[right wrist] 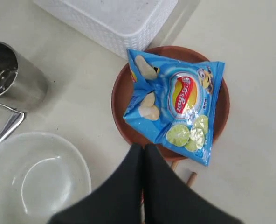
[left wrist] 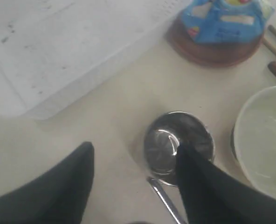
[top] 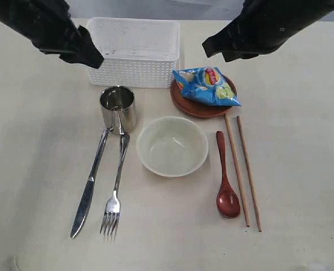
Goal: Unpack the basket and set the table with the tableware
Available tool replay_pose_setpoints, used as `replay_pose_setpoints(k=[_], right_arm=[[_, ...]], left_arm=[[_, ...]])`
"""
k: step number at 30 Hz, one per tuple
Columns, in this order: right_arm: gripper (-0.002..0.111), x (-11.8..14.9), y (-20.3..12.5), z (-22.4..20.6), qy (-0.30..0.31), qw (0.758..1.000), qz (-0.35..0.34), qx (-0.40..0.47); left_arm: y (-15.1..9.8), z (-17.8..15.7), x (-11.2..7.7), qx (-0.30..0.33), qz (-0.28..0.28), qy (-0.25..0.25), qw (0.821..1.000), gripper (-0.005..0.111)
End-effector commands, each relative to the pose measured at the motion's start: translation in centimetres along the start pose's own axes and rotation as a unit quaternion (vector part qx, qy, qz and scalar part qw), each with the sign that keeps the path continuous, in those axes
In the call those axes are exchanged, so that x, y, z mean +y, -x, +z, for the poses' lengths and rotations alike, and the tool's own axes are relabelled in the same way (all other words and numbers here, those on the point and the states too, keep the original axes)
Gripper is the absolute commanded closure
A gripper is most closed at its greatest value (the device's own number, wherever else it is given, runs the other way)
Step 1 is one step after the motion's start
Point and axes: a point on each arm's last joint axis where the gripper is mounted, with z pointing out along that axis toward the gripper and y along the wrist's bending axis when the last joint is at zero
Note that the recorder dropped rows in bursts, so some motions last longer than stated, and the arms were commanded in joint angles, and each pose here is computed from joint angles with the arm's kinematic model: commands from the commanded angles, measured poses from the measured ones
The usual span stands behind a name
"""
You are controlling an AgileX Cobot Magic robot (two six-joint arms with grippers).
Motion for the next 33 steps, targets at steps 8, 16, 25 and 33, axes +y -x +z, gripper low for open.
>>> replay_pose_setpoints(k=[8,16,25,33], right_arm=[[0.109,-0.2,0.2,-0.3,-0.007,1.000,-0.015,-0.014],[0.109,-0.2,0.2,-0.3,-0.006,1.000,-0.013,-0.015],[0.109,-0.2,0.2,-0.3,-0.006,1.000,-0.018,-0.016],[0.109,-0.2,0.3,-0.3,-0.007,1.000,-0.022,-0.018]], left_arm=[[0.1,4.7,-1.6,0.036,0.017,-0.009,0.999,0.052],[-0.8,7.4,-0.6,0.058,0.008,0.001,0.998,0.052],[-1.3,10.2,0.8,0.046,-0.001,0.033,0.998,0.053],[-0.4,10.1,1.5,0.006,0.001,0.068,0.998,0.053]])
